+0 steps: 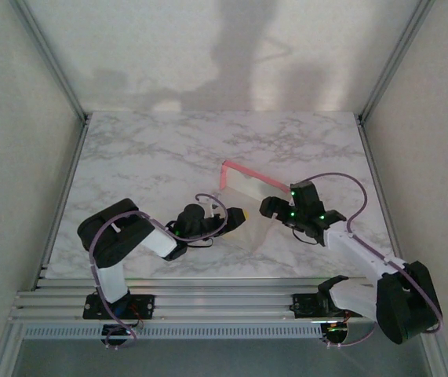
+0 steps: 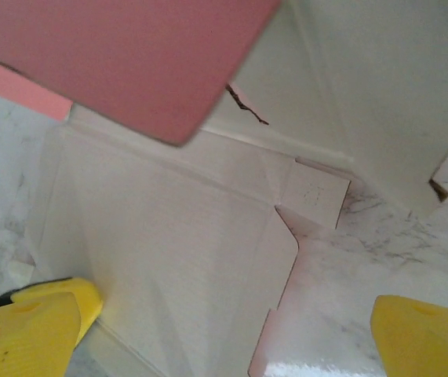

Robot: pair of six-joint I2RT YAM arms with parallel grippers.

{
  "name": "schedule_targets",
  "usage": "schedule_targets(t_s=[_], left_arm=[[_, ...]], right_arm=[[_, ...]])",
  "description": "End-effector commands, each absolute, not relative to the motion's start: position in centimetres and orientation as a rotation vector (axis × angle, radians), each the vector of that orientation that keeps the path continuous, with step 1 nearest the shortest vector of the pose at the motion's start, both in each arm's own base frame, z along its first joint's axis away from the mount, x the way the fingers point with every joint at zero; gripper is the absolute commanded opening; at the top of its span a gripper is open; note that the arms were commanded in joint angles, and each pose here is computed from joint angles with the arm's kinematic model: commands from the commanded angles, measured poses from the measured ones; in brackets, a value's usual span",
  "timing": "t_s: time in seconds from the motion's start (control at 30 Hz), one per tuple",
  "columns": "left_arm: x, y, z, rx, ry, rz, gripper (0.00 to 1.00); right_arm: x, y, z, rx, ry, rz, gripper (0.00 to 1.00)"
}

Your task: Fold the paper box

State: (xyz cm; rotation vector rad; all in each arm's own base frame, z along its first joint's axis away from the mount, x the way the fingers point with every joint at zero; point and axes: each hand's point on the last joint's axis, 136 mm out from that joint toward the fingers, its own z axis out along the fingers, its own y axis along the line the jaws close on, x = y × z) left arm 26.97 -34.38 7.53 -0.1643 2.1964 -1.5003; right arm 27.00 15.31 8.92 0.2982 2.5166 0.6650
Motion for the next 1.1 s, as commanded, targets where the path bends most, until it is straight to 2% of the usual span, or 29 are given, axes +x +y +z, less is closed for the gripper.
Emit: schedule_targets(t_s=[0.0, 0.37, 0.6, 0.87, 1.07], left_arm=[[26.9, -33.8, 7.7, -0.197, 2.206, -1.472, 0.99], [27.5, -35.5, 11.7, 0.004, 2.174, -1.44, 0.99], [28.3, -34.4, 9.1, 0.105, 2.235, -1.301, 0.99], [28.8, -32.9, 6.2, 0.088, 2.282, -1.259, 0.99], [28.2, -32.2, 5.6, -0.005, 2.266, -1.318, 0.99]], right_arm=[[29.1, 15.5, 9.9, 0.426, 2.388, 0.737, 0.95], [29.7, 15.7, 7.8, 0.532, 2.379, 0.769, 0.92], [30.1, 15.5, 6.5, 0.58, 2.376, 0.754, 0.92], [30.5, 14.8, 5.7, 0.604, 2.373, 0.696, 0.92], [31.9, 15.8, 6.9, 0.466, 2.356, 0.727, 0.91]])
